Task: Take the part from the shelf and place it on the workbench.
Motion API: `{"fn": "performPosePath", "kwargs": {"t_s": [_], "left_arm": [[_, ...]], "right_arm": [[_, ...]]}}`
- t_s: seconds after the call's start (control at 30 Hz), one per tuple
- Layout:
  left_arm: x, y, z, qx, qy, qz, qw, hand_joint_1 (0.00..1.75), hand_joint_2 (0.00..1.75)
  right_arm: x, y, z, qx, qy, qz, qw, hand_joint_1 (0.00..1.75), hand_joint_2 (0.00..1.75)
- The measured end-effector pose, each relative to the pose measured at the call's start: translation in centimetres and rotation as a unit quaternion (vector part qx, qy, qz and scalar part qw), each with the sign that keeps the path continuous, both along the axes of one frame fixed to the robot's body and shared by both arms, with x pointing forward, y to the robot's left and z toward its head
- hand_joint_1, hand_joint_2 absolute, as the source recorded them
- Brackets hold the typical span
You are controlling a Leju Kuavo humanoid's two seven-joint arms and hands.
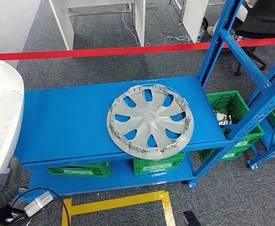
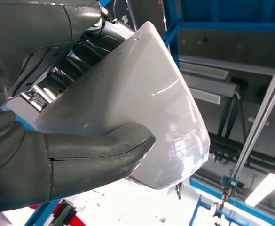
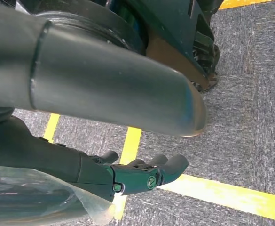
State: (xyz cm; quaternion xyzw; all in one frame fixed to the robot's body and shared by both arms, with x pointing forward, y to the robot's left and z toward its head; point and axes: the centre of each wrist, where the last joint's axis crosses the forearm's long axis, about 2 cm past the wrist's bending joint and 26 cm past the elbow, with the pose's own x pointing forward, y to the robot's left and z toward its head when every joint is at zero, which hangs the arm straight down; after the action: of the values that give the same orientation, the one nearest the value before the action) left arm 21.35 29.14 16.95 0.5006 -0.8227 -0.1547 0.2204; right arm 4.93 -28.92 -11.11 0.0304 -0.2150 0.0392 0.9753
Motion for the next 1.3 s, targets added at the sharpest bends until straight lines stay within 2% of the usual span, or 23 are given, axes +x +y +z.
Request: {"fn": "performPosePath", "kwargs": {"t_s": [0.27,1.3], "left_arm": [[-0.8,1.2,-0.5,0.017,0.020,0.005,1.000,1.75,1.75],[-0.7,2.0,-0.2,0.044,0.019,0.007,0.999,1.75,1.75]], "right_arm": [[0.2,1.2,0.0,0.006,0.001,0.002,1.000,0.00,0.00],[0.3,1.8,0.1,0.011,0.001,-0.002,1.000,0.00,0.00]]}}
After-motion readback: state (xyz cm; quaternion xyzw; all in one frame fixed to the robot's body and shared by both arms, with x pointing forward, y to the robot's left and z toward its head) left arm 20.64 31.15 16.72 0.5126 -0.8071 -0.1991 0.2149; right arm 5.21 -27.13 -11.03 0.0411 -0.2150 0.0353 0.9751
